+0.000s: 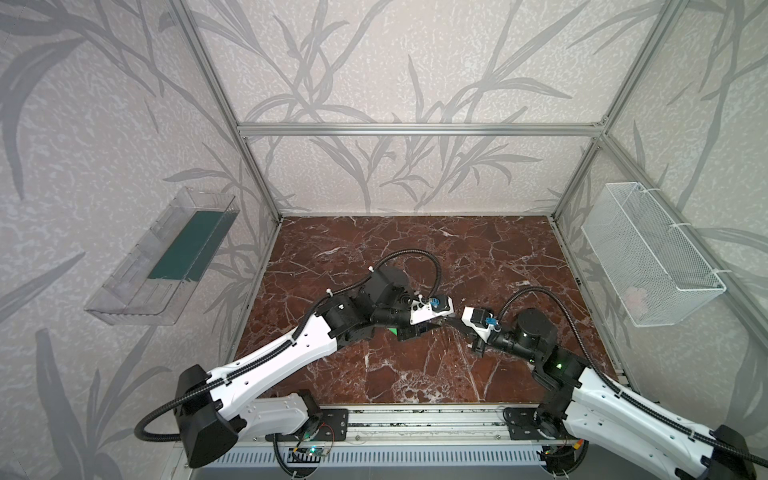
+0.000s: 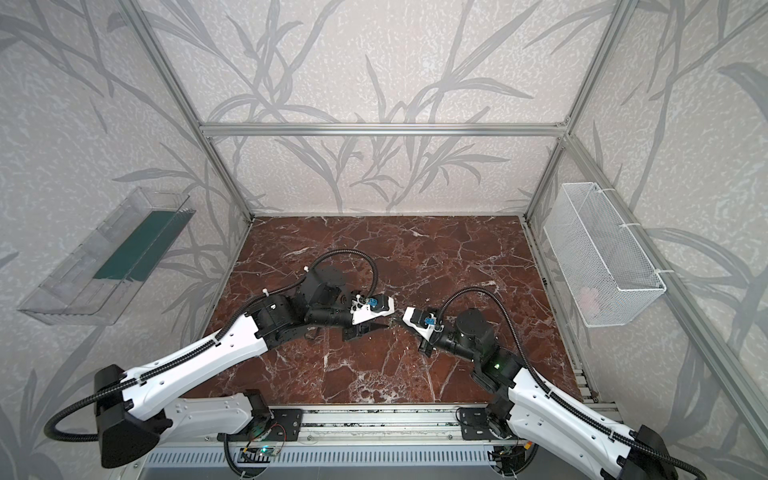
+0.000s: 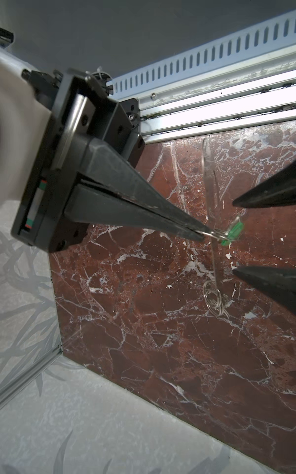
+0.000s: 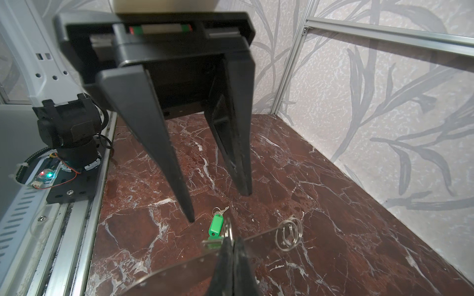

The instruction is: Put the keys on the keyring

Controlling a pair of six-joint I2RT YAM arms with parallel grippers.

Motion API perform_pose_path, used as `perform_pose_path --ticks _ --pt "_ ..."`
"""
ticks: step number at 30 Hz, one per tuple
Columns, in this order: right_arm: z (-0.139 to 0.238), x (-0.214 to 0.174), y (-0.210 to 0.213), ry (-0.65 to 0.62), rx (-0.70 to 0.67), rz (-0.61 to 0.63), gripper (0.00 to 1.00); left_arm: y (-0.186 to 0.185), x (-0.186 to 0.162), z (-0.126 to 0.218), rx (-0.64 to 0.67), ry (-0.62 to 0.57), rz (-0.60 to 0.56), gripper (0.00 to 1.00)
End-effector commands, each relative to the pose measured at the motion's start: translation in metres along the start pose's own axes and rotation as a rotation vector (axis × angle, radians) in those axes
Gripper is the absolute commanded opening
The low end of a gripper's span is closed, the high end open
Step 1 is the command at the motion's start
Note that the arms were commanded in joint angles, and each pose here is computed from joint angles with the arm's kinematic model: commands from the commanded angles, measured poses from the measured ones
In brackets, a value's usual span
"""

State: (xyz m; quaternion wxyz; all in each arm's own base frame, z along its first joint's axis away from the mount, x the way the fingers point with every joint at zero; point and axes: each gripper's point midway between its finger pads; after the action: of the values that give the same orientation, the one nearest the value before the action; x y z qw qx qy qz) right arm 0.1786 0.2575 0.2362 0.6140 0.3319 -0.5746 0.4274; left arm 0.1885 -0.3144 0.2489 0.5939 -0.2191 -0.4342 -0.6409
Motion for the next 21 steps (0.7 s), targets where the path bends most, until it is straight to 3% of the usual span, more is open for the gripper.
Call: perform_pose_path --ticks 1,10,21 --pt "0.003 0.026 -0.003 -0.119 -0.022 -0.014 0.00 0.019 0.021 0.010 0.104 -0.127 0.059 0.40" --pt "0.001 0.036 -0.003 -0.184 -0.008 -0.031 0.00 0.010 0.022 0.007 0.093 -0.259 0.167 0.34" --pt "0.001 0.036 0.004 -0.198 0.033 -0.030 0.00 0.007 0.025 0.001 0.077 -0.322 0.179 0.27"
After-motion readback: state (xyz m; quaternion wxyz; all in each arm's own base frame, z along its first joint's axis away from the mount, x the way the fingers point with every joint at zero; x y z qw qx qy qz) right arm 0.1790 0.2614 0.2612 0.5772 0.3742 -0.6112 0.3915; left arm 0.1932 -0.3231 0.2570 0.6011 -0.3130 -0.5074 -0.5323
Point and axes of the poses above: each gripper's point midway between its finger pads, its own z axis back along the fingers, its own y axis along the line the jaws close on, x = y × z, and after that the axes turned 6 degrees about -z, right-handed
